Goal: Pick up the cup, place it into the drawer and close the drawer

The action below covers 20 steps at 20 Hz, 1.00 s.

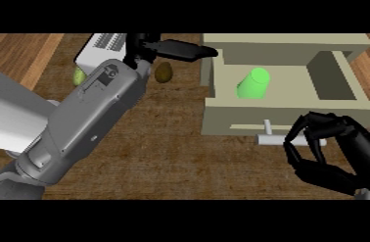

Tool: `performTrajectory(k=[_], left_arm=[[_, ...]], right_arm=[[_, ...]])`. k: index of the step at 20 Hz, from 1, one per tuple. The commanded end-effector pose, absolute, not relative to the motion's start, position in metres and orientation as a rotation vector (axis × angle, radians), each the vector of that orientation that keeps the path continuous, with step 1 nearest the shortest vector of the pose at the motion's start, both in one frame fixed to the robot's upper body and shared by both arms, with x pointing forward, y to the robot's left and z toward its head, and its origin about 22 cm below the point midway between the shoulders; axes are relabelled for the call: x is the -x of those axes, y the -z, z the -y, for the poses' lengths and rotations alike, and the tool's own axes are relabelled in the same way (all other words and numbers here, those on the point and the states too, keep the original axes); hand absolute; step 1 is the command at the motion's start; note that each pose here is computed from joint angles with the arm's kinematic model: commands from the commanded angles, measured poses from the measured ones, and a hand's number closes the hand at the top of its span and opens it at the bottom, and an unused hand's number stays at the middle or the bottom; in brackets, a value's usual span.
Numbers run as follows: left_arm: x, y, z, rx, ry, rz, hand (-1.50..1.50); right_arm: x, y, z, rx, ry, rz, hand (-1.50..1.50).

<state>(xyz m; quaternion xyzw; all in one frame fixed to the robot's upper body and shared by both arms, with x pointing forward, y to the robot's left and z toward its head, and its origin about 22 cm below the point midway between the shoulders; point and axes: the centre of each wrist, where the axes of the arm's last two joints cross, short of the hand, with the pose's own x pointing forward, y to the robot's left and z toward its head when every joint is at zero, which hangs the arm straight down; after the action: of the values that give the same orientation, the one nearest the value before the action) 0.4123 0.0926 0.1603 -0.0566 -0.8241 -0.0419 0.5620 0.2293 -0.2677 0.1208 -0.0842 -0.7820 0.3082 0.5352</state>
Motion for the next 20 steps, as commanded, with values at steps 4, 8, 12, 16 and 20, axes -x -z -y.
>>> performTrajectory(k=[4,8,12,16,20], left_arm=[[-0.389,-0.152,-0.147,0.159,0.059,1.918,-1.50],[-0.382,-0.137,-0.187,0.156,0.064,1.916,-1.50],[-0.363,-0.112,-0.210,0.127,0.016,1.891,-1.50],[-0.357,-0.129,-0.221,0.137,0.018,1.907,-1.50],[-0.344,-0.134,-0.253,0.129,0.012,1.927,-1.50]], right_arm=[[-0.261,-0.096,0.240,0.368,-0.917,1.821,1.50],[-0.269,-0.064,0.241,0.483,-1.131,1.701,1.50],[-0.287,-0.049,0.218,0.578,-1.241,1.670,1.50],[-0.319,-0.019,0.215,0.648,-1.334,1.614,1.50],[-0.339,0.011,0.196,0.633,-1.291,1.597,1.50]])
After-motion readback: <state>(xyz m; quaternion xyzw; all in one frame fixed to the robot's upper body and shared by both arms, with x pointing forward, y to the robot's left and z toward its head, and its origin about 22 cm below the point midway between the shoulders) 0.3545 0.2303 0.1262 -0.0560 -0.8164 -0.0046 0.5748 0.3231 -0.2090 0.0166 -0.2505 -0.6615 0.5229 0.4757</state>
